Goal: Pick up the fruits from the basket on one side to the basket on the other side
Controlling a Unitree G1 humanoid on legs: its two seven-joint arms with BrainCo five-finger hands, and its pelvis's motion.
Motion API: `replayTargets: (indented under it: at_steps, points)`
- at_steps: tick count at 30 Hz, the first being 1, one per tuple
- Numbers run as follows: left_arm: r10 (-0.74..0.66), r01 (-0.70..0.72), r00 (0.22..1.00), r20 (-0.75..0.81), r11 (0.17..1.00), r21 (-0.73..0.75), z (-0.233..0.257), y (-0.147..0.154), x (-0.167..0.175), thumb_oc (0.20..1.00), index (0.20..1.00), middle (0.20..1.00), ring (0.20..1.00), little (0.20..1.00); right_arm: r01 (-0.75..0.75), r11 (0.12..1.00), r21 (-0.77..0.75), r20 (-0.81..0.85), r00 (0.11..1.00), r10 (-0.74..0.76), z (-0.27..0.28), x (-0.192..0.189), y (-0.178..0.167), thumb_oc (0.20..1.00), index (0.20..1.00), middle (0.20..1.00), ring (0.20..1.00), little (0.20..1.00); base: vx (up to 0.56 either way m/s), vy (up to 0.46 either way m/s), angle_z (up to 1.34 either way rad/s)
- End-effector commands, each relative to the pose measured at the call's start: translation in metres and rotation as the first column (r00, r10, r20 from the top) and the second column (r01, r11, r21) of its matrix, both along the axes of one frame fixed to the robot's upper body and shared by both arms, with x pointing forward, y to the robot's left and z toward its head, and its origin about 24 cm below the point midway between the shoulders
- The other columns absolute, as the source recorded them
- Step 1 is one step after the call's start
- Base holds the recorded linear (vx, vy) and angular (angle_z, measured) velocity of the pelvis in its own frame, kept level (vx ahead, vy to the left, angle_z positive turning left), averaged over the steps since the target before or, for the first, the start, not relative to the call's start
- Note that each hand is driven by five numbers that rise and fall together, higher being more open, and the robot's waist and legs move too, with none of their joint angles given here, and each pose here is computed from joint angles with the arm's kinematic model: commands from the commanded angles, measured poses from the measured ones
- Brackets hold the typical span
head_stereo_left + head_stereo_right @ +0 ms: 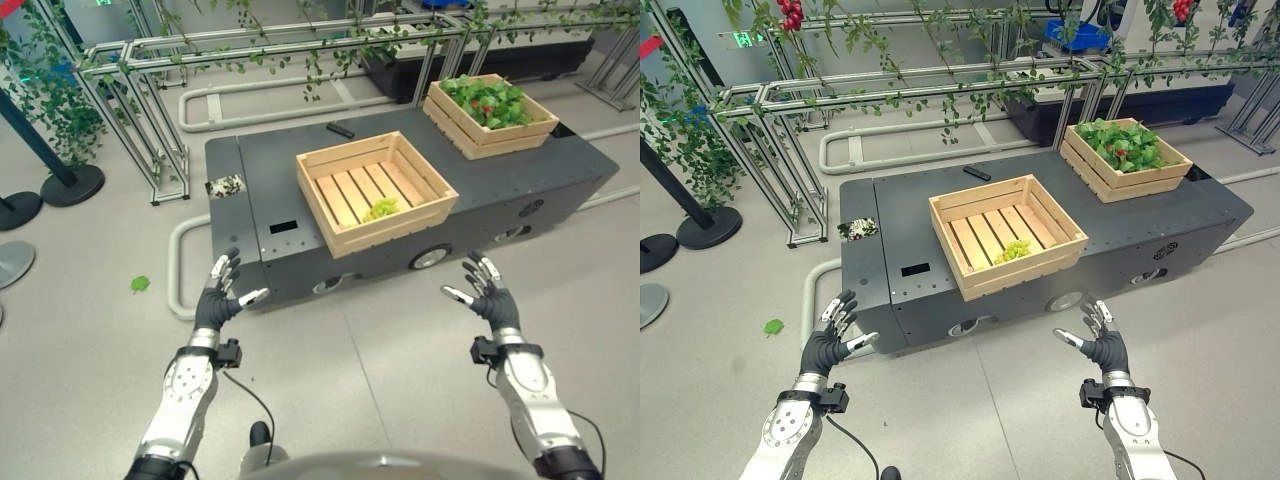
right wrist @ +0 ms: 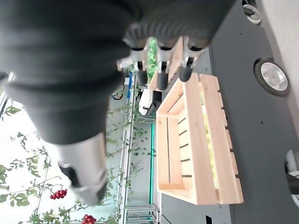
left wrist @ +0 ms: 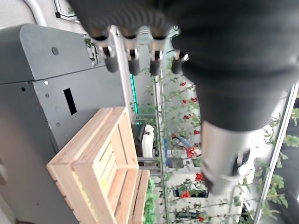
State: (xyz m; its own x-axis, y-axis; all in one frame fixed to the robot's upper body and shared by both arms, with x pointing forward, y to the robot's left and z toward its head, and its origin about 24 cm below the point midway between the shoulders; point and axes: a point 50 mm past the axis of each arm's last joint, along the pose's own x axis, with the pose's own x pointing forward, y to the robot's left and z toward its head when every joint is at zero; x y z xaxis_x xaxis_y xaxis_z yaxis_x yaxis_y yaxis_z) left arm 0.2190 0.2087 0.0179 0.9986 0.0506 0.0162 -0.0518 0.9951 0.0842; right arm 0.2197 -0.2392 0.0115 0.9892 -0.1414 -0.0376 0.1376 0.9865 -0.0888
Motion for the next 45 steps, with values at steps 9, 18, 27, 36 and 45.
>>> replayTargets:
  at_steps: [9,18,27,36,45]
  points:
    - [0.087,-0.094,0.988,0.125,0.994,0.054,0.021,0.019,0.012,1.000,1.000,1.000,1.000,1.000,-0.003,0.999,-0.042,0.163,0.987,0.010,0.033,0.021,-0.004,1.000,1.000,1.000,1.000,1.000,0.18,0.004,0.12]
    - [0.125,-0.152,0.980,0.157,0.974,0.170,0.032,0.042,0.011,1.000,1.000,1.000,1.000,1.000,-0.075,0.997,-0.028,0.169,0.983,0.078,0.034,0.027,0.014,1.000,1.000,1.000,1.000,1.000,0.35,0.175,-0.56]
    - [0.057,-0.085,0.984,0.168,0.983,0.163,0.038,0.030,0.017,1.000,1.000,1.000,1.000,1.000,-0.081,0.997,-0.006,0.161,0.984,0.081,0.029,0.027,0.027,1.000,1.000,1.000,1.000,1.000,0.24,0.286,0.00]
    - [0.045,-0.070,0.984,0.170,0.987,0.146,0.037,0.026,0.021,1.000,1.000,1.000,1.000,1.000,-0.080,0.997,0.006,0.146,0.986,0.078,0.026,0.022,0.024,1.000,1.000,1.000,1.000,1.000,0.23,-0.049,0.22]
    - [0.031,-0.039,0.987,0.159,0.998,0.047,0.033,0.015,0.019,1.000,1.000,1.000,1.000,1.000,-0.030,0.999,-0.037,0.131,0.991,0.034,0.025,0.014,0.006,1.000,1.000,1.000,1.000,1.000,0.10,-0.158,0.57]
